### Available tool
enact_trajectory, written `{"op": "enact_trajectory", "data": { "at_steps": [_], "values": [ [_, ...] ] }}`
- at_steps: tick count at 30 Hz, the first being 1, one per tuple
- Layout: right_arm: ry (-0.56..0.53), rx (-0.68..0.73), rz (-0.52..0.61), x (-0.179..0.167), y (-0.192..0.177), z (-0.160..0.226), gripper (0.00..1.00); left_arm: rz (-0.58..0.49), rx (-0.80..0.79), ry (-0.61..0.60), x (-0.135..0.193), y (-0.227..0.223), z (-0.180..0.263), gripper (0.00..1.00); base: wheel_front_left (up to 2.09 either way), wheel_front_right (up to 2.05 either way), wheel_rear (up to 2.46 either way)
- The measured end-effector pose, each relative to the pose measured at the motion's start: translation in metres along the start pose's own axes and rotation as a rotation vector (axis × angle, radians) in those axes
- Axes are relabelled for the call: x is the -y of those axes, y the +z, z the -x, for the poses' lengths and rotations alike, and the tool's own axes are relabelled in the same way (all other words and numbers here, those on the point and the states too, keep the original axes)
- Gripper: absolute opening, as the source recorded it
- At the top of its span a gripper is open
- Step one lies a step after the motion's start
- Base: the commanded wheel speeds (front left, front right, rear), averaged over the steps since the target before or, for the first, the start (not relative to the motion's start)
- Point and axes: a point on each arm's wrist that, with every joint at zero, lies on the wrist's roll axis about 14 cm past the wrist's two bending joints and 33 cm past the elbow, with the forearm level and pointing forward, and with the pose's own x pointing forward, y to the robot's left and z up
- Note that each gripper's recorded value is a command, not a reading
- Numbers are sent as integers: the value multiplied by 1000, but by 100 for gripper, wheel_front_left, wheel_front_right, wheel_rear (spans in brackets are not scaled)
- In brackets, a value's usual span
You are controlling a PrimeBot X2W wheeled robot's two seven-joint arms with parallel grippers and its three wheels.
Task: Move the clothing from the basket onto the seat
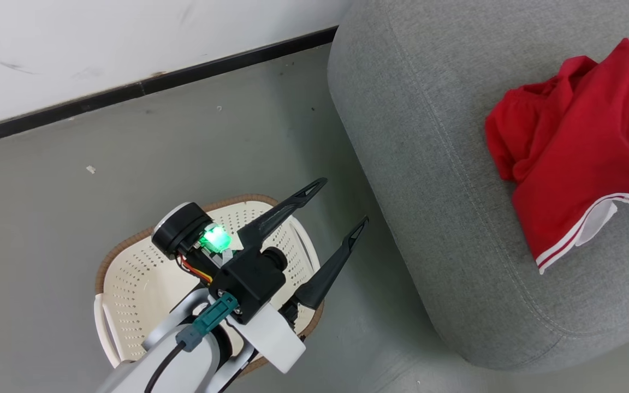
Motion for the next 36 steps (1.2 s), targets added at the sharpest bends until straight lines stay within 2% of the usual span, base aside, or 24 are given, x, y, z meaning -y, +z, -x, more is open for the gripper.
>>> {"op": "enact_trajectory", "data": {
  "at_steps": [4, 8, 16, 23, 28, 36],
  "values": [
    [-38, -4, -1, 21, -2, 16, 100, 0, -1, -10, 3, 0, -3, 100, 0, 0, 0],
    [-51, 94, 4, 34, 33, 20, 100, 2, 3, -12, 4, 1, -6, 100, 0, 0, 0],
    [3, 250, 27, 23, 85, 30, 100, 1, 23, 73, -12, 5, -2, 100, 0, 0, 0],
    [85, 331, 37, -8, 106, 36, 100, -36, 43, 227, -45, 12, 15, 100, 0, 0, 0],
    [192, 411, 13, -56, 126, 39, 100, -68, 59, 405, -80, 18, 44, 100, 0, 0, 0],
    [361, 444, -43, -130, 126, 50, 100, -91, 53, 621, -115, 19, 96, 100, 0, 0, 0]
  ]
}}
